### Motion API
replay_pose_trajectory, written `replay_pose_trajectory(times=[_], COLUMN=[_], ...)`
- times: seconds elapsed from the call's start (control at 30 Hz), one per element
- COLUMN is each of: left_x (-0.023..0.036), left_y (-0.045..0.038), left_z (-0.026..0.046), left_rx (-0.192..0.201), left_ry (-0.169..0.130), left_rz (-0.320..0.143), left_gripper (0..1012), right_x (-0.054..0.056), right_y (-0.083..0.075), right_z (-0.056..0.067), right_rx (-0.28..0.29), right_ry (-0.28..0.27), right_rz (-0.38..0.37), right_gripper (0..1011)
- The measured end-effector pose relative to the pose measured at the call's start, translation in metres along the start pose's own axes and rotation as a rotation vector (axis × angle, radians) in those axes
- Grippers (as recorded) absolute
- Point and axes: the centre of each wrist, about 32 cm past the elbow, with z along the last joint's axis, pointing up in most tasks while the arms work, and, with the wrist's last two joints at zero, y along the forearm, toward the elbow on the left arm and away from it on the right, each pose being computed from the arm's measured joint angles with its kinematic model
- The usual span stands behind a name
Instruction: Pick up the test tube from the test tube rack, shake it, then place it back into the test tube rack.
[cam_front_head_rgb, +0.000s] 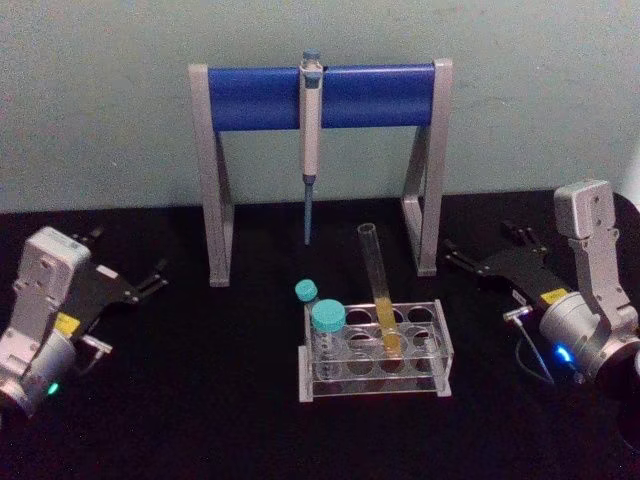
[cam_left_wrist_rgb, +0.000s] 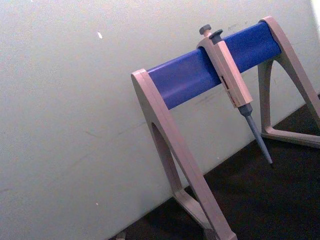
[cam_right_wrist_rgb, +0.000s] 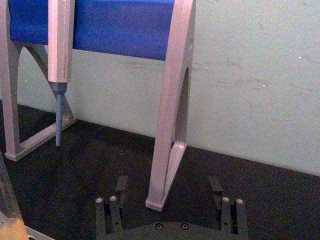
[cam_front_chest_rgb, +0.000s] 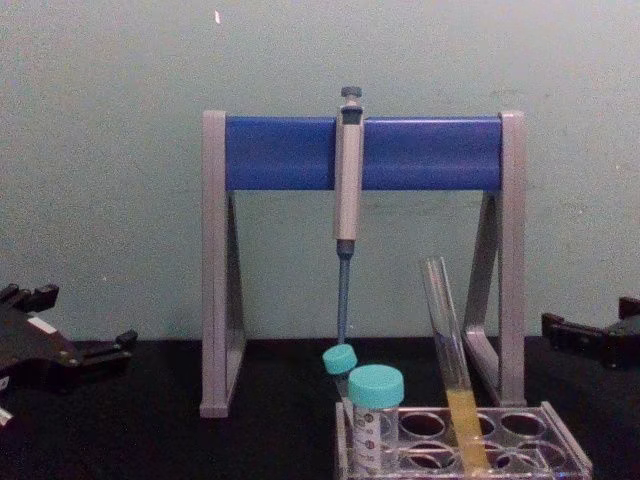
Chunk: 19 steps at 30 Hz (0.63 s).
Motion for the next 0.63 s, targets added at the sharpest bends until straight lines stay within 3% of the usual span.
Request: replay_pose_trajectory(times=[0.63], left_x=[0.0], left_y=[0.0], left_z=[0.0], left_rx=[0.0], left_ry=[0.0], left_rz=[0.0], left_gripper=[1001], right_x=[0.0], right_y=[0.0], right_z=[0.0], right_rx=[0.0], right_ry=[0.0], right_rz=[0.0], right_gripper=[1000])
